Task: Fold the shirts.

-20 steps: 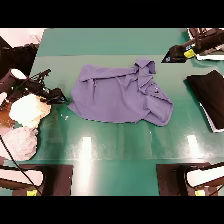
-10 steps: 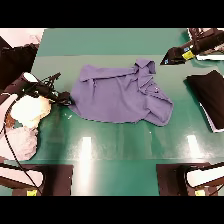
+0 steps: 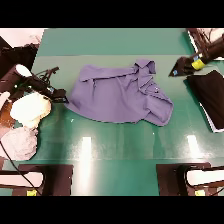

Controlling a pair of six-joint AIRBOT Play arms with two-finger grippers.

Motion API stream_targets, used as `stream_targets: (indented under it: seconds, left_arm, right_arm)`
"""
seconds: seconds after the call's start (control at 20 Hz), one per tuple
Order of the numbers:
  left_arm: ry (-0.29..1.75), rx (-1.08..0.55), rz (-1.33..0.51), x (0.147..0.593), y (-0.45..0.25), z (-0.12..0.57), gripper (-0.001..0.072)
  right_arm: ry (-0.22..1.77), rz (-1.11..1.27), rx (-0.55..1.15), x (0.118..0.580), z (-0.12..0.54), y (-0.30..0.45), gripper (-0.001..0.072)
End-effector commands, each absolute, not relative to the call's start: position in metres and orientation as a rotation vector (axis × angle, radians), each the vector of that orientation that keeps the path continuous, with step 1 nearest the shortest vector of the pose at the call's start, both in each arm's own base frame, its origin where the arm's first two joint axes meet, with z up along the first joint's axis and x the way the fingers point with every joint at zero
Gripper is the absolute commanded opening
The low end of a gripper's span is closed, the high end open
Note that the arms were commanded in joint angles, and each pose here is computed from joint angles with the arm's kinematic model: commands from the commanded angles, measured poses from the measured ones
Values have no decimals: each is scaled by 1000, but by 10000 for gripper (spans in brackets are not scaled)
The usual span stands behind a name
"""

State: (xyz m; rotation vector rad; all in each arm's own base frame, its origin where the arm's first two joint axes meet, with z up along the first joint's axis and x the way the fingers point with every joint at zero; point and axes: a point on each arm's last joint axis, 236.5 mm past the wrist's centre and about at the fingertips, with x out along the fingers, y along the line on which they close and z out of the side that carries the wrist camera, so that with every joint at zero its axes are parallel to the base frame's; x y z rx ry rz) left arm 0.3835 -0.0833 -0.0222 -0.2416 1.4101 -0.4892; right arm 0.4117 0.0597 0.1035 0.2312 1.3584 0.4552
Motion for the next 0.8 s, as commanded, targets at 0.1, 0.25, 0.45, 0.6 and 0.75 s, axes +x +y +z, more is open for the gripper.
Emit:
stream_targets:
  seconds: [0.1, 0.25, 0.45, 0.6, 0.75]
  left_arm:
    - [1276, -166, -482, 380, -79, 35, 23]
    - [1277, -182, -491, 378, -82, 39, 23]
    - [1277, -206, -482, 379, -84, 40, 23]
    - [1281, -209, -483, 378, -85, 40, 23]
    - [1292, -210, -487, 375, -85, 39, 23]
  right_arm:
    - [1465, 242, 488, 339, 27, 32, 290]
    - [1471, 106, 608, 295, -24, 30, 290]
    - [1466, 42, 686, 253, -60, 43, 298]
    - [1441, 40, 759, 247, -69, 54, 392]
    - [1381, 19, 818, 257, -74, 56, 391]
